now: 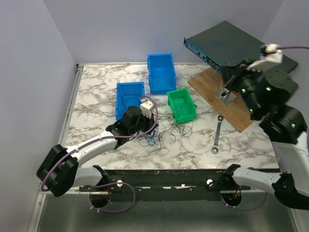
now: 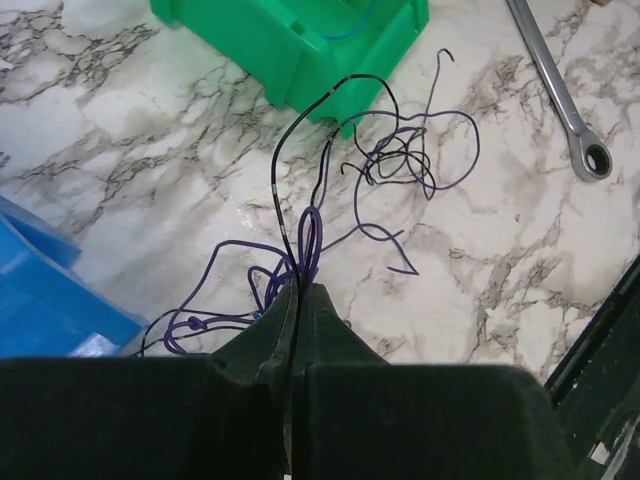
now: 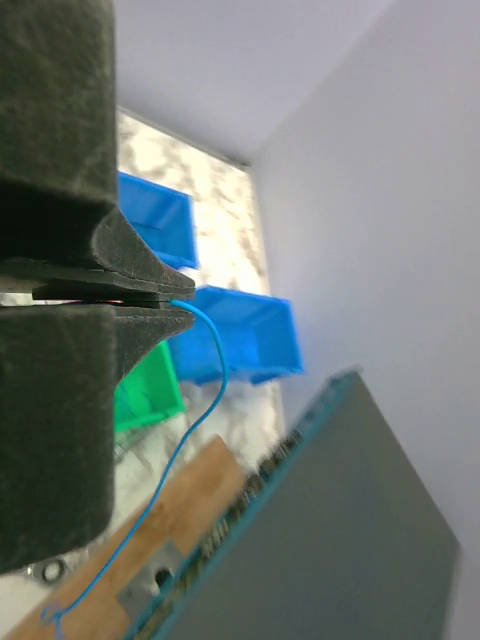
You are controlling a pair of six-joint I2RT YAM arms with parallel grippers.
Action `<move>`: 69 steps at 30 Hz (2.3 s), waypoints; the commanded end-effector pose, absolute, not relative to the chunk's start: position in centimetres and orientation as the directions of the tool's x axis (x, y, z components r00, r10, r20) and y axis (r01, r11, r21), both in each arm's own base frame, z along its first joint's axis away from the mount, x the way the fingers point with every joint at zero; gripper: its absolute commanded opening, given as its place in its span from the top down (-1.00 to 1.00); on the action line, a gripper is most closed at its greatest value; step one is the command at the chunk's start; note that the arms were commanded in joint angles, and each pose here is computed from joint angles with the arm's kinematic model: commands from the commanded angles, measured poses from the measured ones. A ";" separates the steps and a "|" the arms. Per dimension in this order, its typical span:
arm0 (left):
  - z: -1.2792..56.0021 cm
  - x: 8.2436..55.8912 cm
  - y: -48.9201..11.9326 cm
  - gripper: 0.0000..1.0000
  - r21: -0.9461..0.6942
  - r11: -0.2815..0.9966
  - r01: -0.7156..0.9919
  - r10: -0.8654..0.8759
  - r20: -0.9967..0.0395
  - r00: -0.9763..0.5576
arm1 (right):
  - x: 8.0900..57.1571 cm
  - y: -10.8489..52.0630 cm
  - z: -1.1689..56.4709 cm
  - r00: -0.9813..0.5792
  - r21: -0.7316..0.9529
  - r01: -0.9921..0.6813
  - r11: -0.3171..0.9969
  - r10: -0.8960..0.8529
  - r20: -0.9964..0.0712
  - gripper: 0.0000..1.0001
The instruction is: Untangle the cables
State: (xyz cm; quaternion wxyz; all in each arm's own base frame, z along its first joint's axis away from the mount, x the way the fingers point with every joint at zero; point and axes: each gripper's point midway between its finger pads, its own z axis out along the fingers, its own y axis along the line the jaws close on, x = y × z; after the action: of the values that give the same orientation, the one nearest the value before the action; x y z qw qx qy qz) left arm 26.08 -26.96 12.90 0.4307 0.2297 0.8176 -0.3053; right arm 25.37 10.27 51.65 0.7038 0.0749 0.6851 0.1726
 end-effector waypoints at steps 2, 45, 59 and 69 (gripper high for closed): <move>12.5 23.1 -26.6 1.00 -0.374 0.689 0.621 0.073 -0.817 -0.572 | 27.7 18.1 48.6 -0.166 0.346 -0.355 0.869 0.306 -0.938 0.99; 11.3 18.0 -19.5 1.00 -0.398 0.746 0.535 -0.076 -0.848 -0.524 | 35.3 23.2 39.4 -0.261 0.258 -0.285 0.923 0.184 -0.948 0.99; 11.4 18.1 -19.3 1.00 -0.403 0.751 0.523 -0.103 -0.854 -0.510 | 34.7 21.4 37.1 -0.250 0.199 -0.247 0.948 0.136 -0.959 0.99; 11.2 18.3 -19.1 1.00 -0.403 0.763 0.506 -0.107 -0.850 -0.516 | 37.4 22.3 34.3 -0.269 0.156 -0.191 0.969 0.102 -0.958 0.99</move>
State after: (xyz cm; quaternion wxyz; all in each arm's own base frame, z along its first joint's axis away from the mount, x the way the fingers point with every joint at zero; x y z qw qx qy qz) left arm 17.80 -19.12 10.78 0.4627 0.1337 0.8143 -0.3241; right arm 36.27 22.47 35.19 0.5974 -0.0350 0.7881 0.1439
